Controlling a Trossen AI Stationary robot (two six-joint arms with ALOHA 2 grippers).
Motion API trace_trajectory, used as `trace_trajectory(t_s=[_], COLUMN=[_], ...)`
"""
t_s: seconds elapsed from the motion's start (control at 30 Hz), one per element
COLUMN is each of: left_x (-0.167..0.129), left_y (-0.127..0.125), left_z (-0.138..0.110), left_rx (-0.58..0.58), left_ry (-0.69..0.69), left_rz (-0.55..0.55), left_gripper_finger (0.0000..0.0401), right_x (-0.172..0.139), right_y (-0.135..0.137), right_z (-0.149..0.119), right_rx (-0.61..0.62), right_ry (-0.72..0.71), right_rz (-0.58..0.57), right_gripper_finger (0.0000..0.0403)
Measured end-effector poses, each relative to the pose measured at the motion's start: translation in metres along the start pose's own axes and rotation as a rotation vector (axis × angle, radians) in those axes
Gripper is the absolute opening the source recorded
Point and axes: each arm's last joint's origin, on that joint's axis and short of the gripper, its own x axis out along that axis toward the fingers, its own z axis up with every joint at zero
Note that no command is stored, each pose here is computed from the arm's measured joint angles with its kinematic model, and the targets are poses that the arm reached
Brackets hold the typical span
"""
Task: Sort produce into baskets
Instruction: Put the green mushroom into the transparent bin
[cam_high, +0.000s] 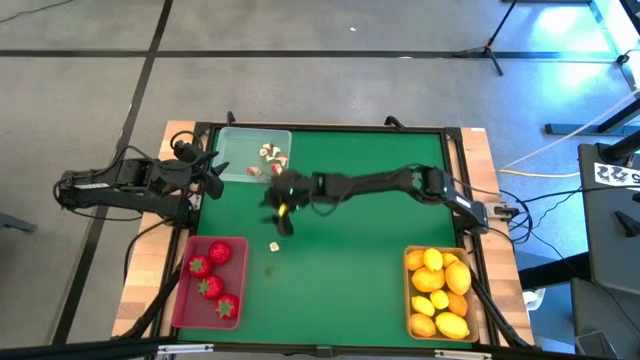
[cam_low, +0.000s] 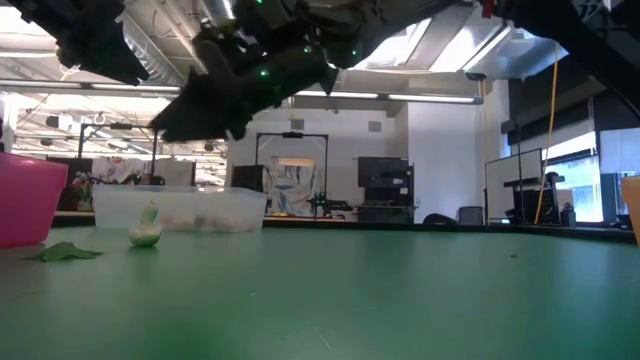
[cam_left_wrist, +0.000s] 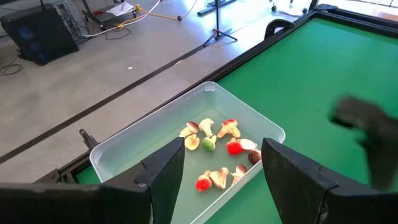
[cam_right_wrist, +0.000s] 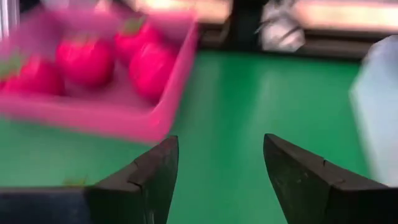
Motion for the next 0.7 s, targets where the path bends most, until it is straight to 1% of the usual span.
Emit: trace_trajectory(t_s=[0.13, 0.23, 0.37, 0.47, 0.53, 0.7], left_x=[0.0, 0.0, 0.0, 0.0, 0.0, 0.0], left_y=[0.0, 0.0, 0.0, 0.0, 0.0, 0.0], left_z=[0.0, 0.0, 0.0, 0.0, 0.0, 0.0], left_rx=[0.0, 0.0, 0.0, 0.0, 0.0, 0.0], left_ry=[0.0, 0.0, 0.0, 0.0, 0.0, 0.0], left_rz=[0.0, 0.0, 0.001, 0.001, 0.0, 0.0], left_gripper_finger=[0.021, 0.021, 0.021, 0.021, 0.021, 0.021], right_x=[0.016, 0.022, 0.025, 0.026, 0.03, 0.049], right_y=[0.037, 0.059, 0.08, 0.087, 0.09, 0.088], right_z=[-0.016, -0.02, -0.019, -0.02, -0.026, -0.057], right_rx=[-0.064, -0.101, -0.126, -0.136, -0.138, -0.13], right_ry=[0.116, 0.138, 0.137, 0.147, 0.164, 0.243], right_rz=[0.017, 0.056, 0.068, 0.062, 0.053, 0.049], right_gripper_finger=[0.0234, 0.0234, 0.0235, 0.0235, 0.0235, 0.0235])
